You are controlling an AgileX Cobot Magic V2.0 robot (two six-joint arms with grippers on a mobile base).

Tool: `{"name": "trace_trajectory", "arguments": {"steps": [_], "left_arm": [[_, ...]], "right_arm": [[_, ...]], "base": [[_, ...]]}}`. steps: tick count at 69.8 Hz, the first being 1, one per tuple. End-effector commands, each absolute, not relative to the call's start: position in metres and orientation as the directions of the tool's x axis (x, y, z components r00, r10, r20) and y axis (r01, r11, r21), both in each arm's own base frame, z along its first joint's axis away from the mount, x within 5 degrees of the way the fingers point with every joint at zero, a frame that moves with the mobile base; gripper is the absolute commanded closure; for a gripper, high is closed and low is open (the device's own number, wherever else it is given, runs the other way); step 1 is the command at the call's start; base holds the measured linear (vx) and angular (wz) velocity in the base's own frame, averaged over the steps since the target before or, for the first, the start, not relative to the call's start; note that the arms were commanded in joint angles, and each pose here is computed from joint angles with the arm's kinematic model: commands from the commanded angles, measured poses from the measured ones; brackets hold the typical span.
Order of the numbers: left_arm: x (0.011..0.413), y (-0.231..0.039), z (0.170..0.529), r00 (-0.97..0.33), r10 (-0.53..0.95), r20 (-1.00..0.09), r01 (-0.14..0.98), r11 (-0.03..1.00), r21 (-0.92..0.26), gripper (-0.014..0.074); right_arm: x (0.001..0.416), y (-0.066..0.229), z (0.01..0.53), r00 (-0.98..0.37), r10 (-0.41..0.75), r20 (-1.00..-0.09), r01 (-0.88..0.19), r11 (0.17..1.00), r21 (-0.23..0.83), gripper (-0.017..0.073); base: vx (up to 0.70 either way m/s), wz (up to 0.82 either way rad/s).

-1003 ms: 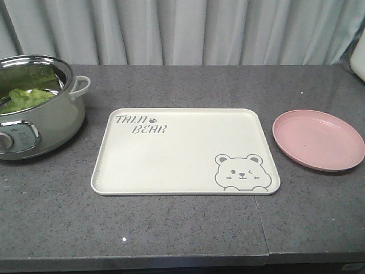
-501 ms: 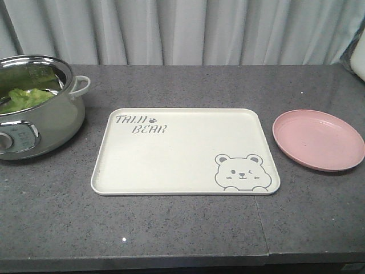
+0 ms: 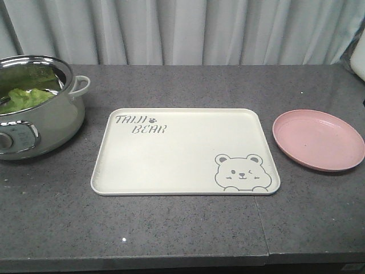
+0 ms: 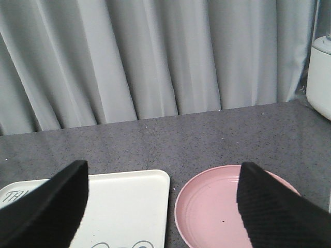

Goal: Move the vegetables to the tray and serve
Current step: 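Reach the left gripper into the pot and grasp a lettuce leaf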

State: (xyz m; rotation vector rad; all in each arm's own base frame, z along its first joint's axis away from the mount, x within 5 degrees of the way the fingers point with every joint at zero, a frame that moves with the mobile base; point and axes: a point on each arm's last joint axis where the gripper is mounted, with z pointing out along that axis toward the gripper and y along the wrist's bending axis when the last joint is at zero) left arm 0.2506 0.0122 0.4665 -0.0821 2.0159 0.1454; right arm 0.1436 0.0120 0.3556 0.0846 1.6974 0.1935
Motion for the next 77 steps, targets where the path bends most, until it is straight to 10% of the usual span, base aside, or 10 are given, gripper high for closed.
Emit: {"name": "trace_trajectory", "arguments": {"steps": [1, 39, 77], "left_arm": [[0.266, 0.011, 0.489, -0.380, 0.034, -0.924, -0.105, 0.991, 0.080, 0.0181], [0.397, 0.027, 0.413, -0.727, -0.035, -0.686, -0.132, 0.987, 0.090, 0.0181], [0.433, 0.042, 0.351, -0.822, -0.052, -0.567, -0.069, 0.998, 0.008, 0.0181]], "right_arm": [[0.144, 0.012, 0.372, -0.053, 0.163, -0.985, -0.074, 0.983, 0.166, -0.0003], [0.143, 0.011, 0.361, -0.170, 0.154, -0.973, -0.047, 0.985, 0.164, -0.0003], [0.142, 0.012, 0.358, -0.198, 0.171, -0.965, -0.042, 0.982, 0.183, -0.0003]], "base": [[0.00, 0.00], [0.00, 0.00], [0.00, 0.00]]}}
